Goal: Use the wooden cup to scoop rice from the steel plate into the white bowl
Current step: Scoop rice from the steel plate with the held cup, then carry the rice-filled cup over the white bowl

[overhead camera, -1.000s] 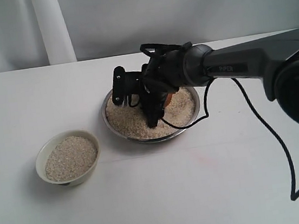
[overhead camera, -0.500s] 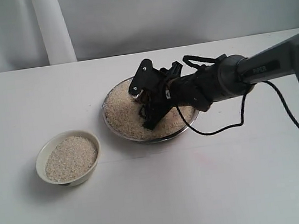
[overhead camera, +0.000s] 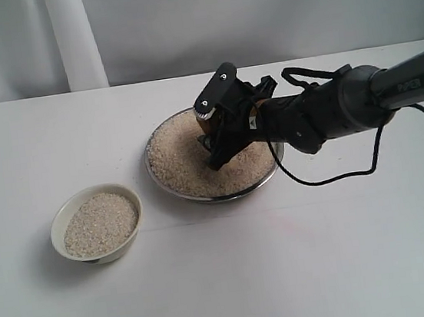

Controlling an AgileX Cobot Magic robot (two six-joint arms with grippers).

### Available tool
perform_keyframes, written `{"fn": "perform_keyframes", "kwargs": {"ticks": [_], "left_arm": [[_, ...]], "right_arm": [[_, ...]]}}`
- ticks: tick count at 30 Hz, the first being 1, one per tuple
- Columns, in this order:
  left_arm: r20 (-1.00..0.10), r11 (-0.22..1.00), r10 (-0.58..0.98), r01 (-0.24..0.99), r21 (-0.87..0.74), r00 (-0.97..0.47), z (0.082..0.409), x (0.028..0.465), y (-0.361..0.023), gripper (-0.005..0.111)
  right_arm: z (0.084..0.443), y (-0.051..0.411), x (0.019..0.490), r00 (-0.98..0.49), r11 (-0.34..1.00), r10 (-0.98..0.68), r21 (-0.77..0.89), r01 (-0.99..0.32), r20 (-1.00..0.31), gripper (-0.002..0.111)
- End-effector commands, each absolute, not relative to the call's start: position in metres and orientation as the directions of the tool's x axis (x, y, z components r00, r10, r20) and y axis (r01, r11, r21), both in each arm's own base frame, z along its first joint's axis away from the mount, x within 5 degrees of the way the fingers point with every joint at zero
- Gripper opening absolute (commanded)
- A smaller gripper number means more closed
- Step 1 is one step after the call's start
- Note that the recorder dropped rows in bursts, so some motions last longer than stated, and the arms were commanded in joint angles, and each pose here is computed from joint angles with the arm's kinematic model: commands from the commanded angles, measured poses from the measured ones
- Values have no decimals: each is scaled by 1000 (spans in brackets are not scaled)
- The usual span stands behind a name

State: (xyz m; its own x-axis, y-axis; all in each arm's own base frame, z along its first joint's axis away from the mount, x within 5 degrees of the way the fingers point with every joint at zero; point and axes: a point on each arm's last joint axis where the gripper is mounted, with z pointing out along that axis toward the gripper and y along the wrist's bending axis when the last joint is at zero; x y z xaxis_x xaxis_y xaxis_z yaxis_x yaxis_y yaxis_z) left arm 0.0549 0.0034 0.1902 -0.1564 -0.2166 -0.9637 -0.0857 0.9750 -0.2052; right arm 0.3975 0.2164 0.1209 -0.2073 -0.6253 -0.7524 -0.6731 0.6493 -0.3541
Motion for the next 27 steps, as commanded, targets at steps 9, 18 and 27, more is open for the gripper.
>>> {"fn": "perform_keyframes", "kwargs": {"ticks": [9, 18, 27], "left_arm": [[-963, 974, -220, -81, -209, -156, 190, 55, 3, 0], [-963, 974, -220, -81, -209, -156, 190, 55, 3, 0], [-963, 974, -220, -81, -209, -156, 190, 55, 3, 0]], "right_arm": [[182, 228, 387, -72, 642, -581, -402, -653, -811, 0], [186, 263, 363, 5, 554, -607, -427, -715, -795, 0], [190, 299, 339, 124, 410, -666, -500, -763, -735, 0]]}}
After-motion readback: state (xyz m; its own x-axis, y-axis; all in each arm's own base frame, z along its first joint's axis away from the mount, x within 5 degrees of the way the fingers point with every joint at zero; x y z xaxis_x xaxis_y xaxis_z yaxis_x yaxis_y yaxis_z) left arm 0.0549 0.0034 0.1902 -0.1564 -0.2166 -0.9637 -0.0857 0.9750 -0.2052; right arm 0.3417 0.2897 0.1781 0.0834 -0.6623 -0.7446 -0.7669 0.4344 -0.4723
